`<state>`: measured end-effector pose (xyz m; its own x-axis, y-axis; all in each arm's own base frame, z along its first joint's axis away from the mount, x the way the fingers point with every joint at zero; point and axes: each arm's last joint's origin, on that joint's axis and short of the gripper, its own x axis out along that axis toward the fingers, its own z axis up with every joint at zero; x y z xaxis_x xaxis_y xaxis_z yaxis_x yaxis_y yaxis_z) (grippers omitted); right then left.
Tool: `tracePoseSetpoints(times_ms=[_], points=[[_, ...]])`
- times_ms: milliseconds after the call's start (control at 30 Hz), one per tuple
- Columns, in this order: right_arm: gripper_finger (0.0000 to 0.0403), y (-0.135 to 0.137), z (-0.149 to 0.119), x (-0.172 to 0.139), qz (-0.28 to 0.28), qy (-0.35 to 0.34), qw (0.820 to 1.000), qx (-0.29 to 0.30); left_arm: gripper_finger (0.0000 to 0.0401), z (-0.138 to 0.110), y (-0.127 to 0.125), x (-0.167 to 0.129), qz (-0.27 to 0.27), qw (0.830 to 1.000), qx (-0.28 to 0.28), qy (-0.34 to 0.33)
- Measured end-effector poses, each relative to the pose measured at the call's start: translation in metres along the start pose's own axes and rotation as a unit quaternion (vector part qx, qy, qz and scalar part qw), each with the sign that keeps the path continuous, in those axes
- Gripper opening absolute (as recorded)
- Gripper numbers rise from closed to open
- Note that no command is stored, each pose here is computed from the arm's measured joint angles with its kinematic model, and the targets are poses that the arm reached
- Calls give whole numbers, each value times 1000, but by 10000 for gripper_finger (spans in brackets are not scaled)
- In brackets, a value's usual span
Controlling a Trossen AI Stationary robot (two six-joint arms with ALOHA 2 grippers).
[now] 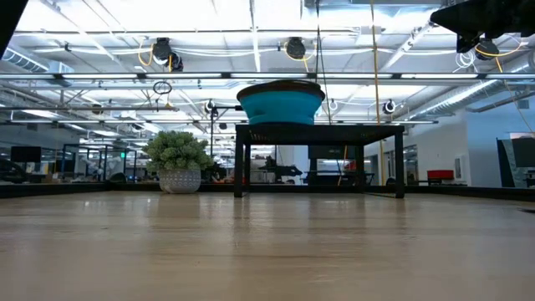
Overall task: Pick & Place Fruit
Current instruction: Put the orange into the blue strainer on the shelf
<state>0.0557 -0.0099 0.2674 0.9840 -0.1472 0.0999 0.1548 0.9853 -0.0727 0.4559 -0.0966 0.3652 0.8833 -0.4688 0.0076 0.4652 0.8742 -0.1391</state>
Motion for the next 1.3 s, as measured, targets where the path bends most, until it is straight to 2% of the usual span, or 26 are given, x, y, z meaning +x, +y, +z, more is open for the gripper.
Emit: tracePoseSetpoints(times_ms=[100, 300, 700, 900, 1000, 1100, 1200, 1300], points=[[4, 0, 0, 0, 0, 0, 1000, 0, 145, 12, 1, -3, -54, 997, 9, -49], [4, 0, 0, 0, 0, 0, 1000, 0, 145, 29, -2, -8, -121, 984, 37, -123], [4, 0, 0, 0, 0, 0, 1000, 0, 145, 49, -17, -17, -198, 949, 94, -226], [4, 0, 0, 0, 0, 0, 1000, -16, 145, 49, -21, -17, -205, 947, 91, -229], [4, 0, 0, 0, 0, 0, 999, -53, 145, 48, -20, -15, -190, 955, 61, -221], [4, 0, 0, 0, 0, 0, 998, -67, 145, 43, -16, -11, -147, 970, -5, -196], [4, 0, 0, 0, 0, 0, 998, -67, 145, 35, -9, -7, -78, 979, -83, -169], [4, 0, 0, 0, 0, 0, 998, -68, 145, 25, -1, -4, 3, 978, -157, -137]])
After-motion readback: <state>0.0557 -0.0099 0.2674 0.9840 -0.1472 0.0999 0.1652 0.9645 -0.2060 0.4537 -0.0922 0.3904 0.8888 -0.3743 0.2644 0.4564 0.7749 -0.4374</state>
